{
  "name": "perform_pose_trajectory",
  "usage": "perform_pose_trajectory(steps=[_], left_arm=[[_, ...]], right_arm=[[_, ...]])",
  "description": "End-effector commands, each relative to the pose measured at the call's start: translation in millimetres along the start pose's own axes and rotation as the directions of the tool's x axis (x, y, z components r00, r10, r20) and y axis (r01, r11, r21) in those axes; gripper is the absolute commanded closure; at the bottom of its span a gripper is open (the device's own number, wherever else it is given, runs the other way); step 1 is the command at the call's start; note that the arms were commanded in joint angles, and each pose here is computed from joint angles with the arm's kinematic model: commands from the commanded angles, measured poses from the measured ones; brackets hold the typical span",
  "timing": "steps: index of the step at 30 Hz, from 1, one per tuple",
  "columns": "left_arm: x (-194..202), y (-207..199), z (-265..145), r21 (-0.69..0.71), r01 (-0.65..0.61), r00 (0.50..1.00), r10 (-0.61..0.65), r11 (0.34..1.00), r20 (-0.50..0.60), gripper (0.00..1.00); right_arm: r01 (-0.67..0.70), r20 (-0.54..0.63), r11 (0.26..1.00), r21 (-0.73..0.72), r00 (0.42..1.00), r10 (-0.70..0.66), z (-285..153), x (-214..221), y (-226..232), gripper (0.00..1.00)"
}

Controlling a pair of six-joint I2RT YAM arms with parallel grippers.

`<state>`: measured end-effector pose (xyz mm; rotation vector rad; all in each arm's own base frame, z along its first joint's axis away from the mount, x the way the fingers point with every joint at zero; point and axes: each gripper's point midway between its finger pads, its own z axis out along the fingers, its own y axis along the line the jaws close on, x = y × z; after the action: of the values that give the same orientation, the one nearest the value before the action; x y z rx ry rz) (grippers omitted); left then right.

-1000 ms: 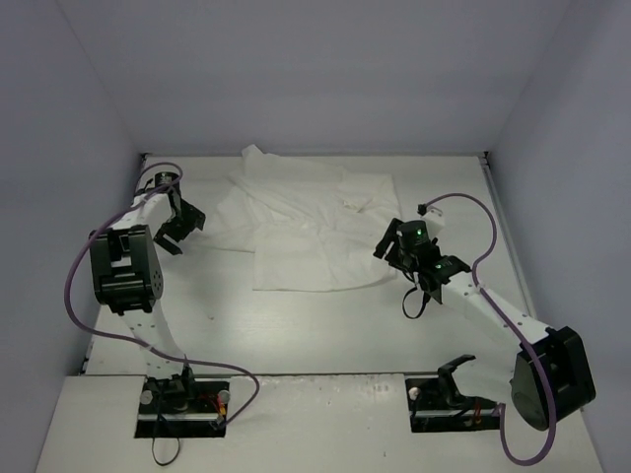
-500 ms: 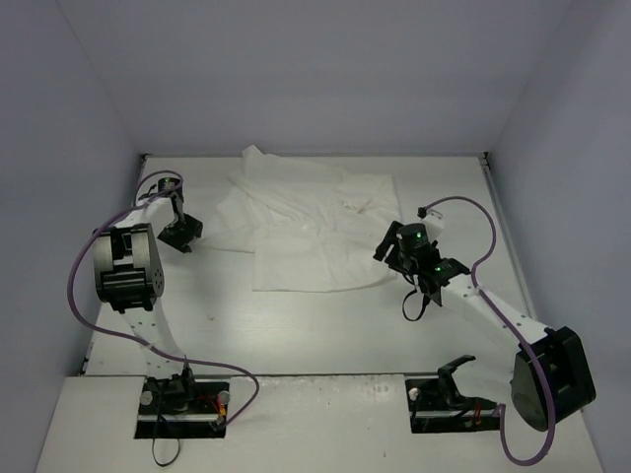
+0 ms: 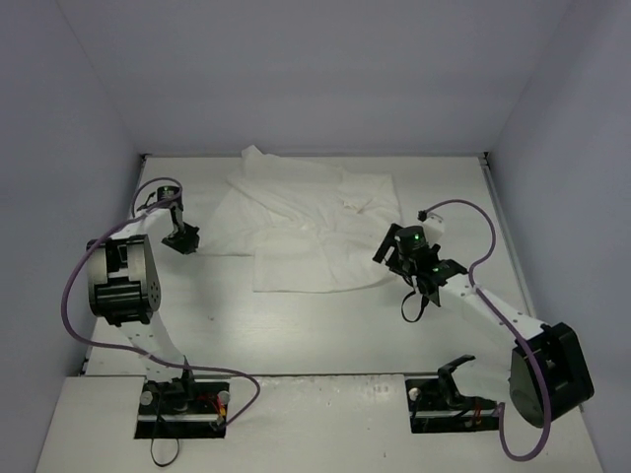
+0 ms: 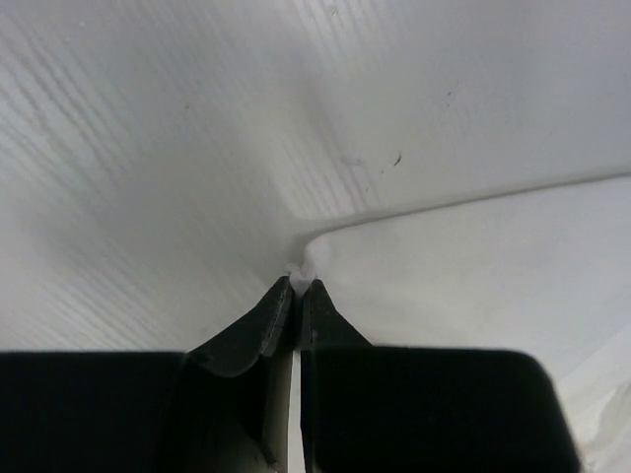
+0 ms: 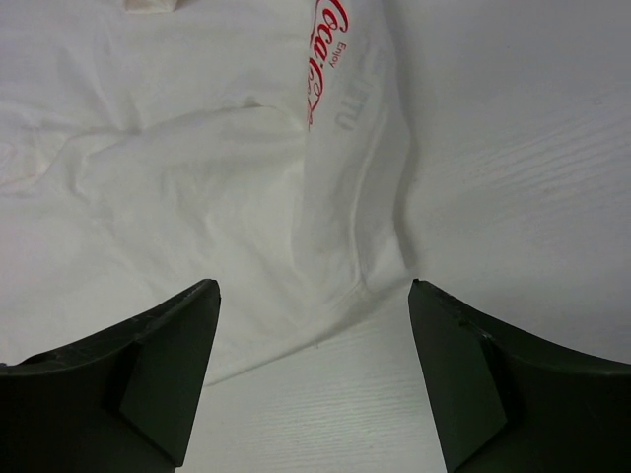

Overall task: Fold and stack the t-shirts
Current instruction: Flatten out the tshirt

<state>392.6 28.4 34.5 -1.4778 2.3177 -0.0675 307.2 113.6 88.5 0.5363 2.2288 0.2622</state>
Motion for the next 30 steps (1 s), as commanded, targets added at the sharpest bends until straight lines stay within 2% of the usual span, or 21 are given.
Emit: perform_pose_trajectory(steps=[1, 13, 20, 30], left_arm=[[-21.3, -31.3, -41.5, 0.158, -0.011, 0.996, -0.003, 0.987, 0.089, 1.00], [-20.6, -30.4, -53.3, 0.180, -0.076, 0.991, 0.055, 0.981, 0.118, 1.00], [-18.2, -33.1, -57.3, 0.196, -0.091, 0.990, 0.067, 0.976, 0.125, 1.00], [-24.7, -31.0, -75.8, 0.208, -0.147, 0.976, 0.108, 0.967, 0.188, 1.00]], right_arm=[[-0.044, -0.043, 0.997, 0.068, 0.998, 0.047, 16.4, 9.8, -9.6, 0.28], [-0.029, -0.222, 0.994, 0.105, 0.974, 0.052, 36.1, 56.1, -18.2, 0.29], [-0.104, -0.250, 0.993, 0.062, 0.961, 0.117, 14.2, 63.7, 13.5, 0.28], [-0.229, -0.266, 0.959, 0.168, 0.926, 0.267, 10.0, 92.9, 67.9, 0.32]])
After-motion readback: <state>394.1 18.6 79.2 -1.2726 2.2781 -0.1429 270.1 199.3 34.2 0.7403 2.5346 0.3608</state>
